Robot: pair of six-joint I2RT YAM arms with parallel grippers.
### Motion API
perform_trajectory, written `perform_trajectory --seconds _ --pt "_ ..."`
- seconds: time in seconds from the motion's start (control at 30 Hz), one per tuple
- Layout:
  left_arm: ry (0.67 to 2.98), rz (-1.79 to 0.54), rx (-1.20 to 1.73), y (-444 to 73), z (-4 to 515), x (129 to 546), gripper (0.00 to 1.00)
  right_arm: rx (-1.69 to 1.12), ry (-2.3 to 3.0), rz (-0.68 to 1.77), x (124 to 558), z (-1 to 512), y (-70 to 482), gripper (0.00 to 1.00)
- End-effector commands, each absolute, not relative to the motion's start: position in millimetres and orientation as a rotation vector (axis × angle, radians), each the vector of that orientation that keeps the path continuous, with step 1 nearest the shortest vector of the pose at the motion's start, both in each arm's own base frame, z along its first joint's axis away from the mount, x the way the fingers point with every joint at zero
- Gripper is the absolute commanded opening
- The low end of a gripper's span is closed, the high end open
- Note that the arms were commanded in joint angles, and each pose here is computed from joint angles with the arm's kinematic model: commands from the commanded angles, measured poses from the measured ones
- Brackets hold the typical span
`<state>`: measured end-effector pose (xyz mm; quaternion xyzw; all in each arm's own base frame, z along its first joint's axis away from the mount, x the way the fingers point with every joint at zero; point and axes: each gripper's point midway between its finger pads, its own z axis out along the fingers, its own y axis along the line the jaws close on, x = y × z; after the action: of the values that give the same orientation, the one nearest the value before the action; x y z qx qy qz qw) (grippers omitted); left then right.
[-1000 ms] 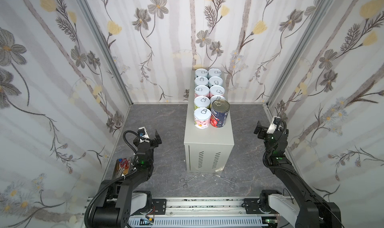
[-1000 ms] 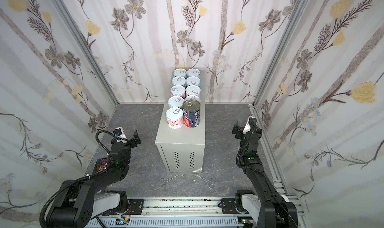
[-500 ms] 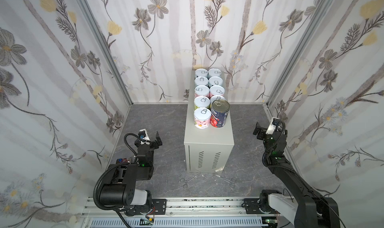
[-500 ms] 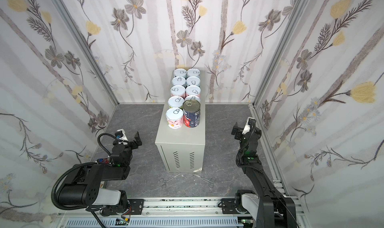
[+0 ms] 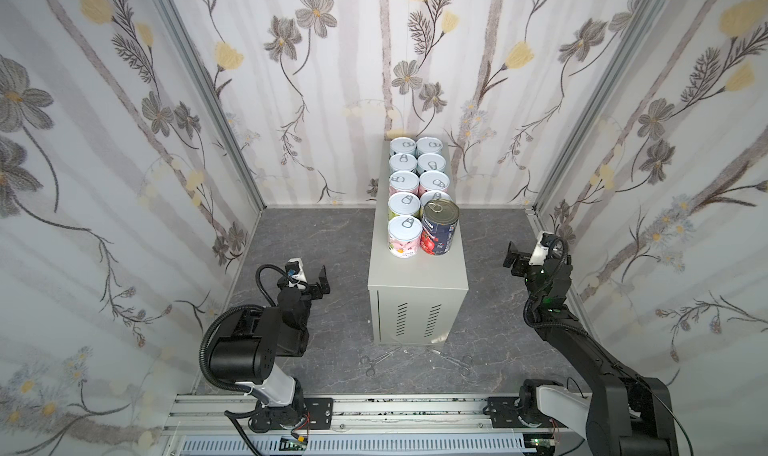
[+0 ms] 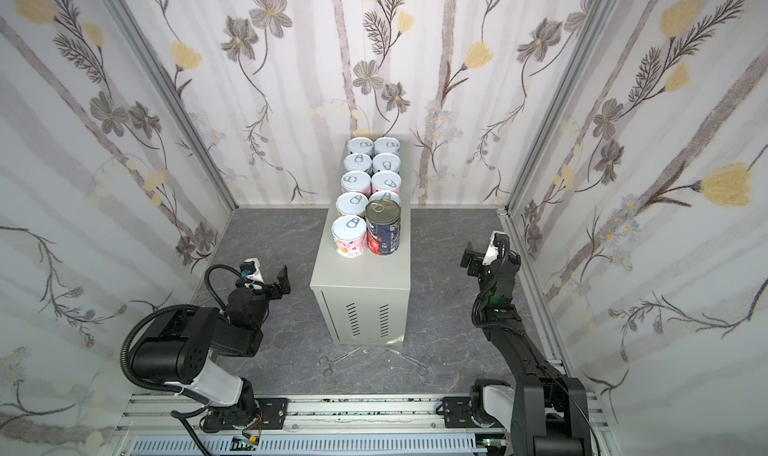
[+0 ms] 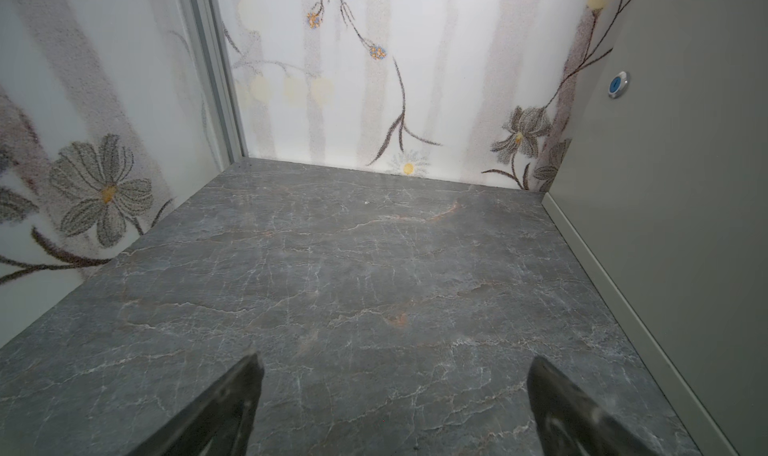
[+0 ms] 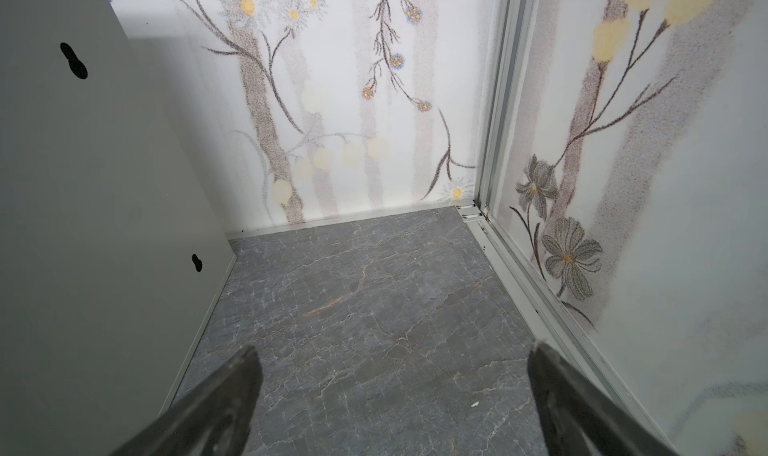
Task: Place and organize the canned foods onto the counter
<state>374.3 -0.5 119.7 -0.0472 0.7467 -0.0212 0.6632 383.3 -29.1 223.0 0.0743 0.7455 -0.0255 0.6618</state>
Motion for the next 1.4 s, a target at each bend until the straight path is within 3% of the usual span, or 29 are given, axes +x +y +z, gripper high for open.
perform_trajectory --seconds 0.0,0.47,0.77,1.37 --pt "1.658 -0.032 -0.133 4.5 129.3 381.4 1.00 0.177 1.633 -0.043 387.2 231.7 -29.3 1.00" --pt "1.662 -0.011 -0.174 11.0 128.1 382.3 1.00 0.115 1.710 0.024 397.4 176.9 -15.2 1.00" --pt "1.660 -0.011 -0.175 11.2 128.8 382.4 1.00 0.045 1.744 0.048 381.8 148.1 -5.1 1.00" --pt "1.662 -0.010 -0.175 11.3 128.2 382.1 1.00 0.043 1.645 0.054 368.4 136.6 -4.1 1.00"
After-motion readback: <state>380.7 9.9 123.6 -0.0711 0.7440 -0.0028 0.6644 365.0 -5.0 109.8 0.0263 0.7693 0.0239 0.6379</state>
